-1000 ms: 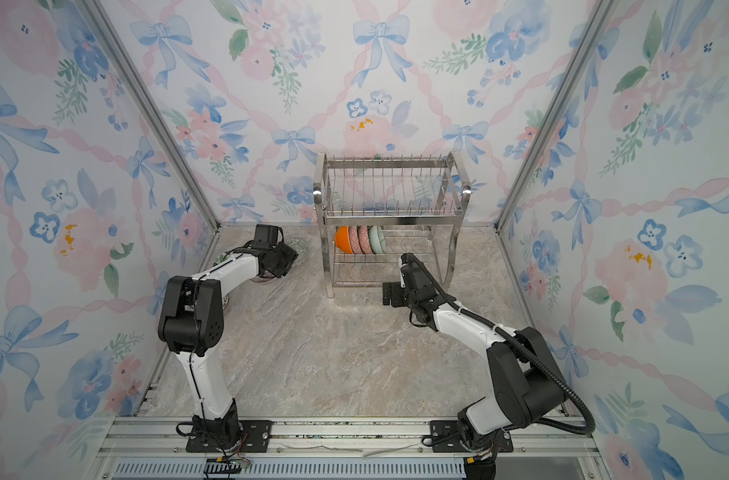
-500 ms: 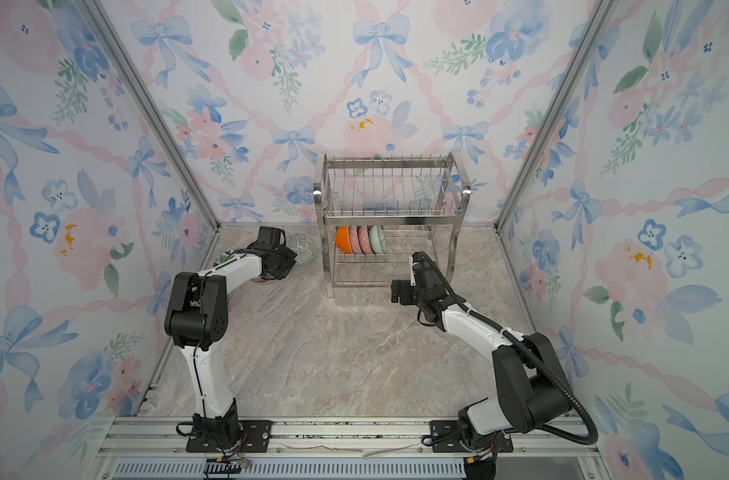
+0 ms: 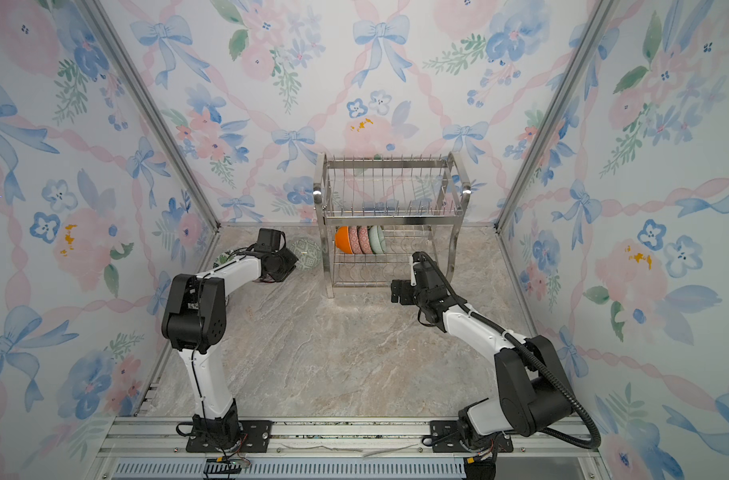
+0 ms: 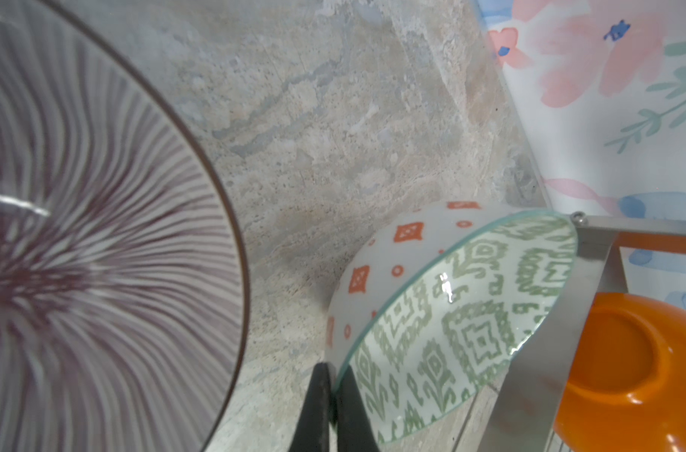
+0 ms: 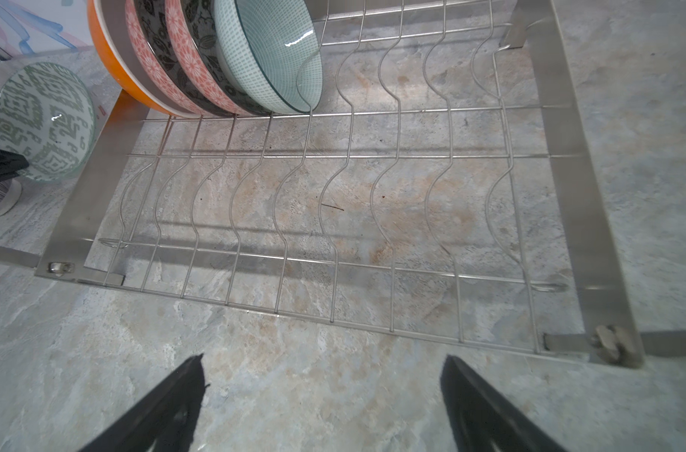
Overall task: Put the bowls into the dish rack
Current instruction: 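Grasp the green-pattern bowl rim with the left gripper and drag it toward the right gripper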
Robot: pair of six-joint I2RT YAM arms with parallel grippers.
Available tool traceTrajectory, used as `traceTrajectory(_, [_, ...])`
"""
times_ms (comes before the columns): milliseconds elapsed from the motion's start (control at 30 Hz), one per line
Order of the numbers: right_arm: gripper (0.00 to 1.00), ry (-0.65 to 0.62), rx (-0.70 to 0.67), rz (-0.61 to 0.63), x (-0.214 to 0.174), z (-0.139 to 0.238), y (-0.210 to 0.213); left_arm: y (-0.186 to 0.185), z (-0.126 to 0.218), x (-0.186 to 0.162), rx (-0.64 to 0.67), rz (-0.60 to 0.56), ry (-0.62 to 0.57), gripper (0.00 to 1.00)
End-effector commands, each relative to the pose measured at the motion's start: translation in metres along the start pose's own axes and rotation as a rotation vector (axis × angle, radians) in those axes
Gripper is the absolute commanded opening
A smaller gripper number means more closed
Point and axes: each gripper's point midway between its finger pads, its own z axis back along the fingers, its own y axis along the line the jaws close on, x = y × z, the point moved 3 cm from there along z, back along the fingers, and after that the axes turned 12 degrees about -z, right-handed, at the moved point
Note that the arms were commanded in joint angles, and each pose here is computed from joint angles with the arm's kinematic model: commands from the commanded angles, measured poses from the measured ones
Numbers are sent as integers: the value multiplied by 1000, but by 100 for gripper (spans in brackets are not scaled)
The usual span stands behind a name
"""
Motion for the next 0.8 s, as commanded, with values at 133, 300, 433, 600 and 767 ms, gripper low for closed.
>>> traceTrajectory(133, [96, -13, 16, 0, 2, 12, 6, -15, 58, -3, -83, -201, -15, 0])
traceTrajectory(300, [96, -15, 27, 18, 3, 17, 17, -5, 76, -25, -115, -228, 61, 0])
traceTrajectory(433, [97, -15, 48, 49, 2, 23, 27, 8, 95, -38, -90, -258, 81, 0])
traceTrajectory(600, [96, -16, 78, 96, -2, 33, 39, 26, 110, -54, -39, -265, 120, 0])
traceTrajectory(767, [97, -53, 143, 144, -6, 47, 54, 35, 123, -66, -51, -287, 133, 0])
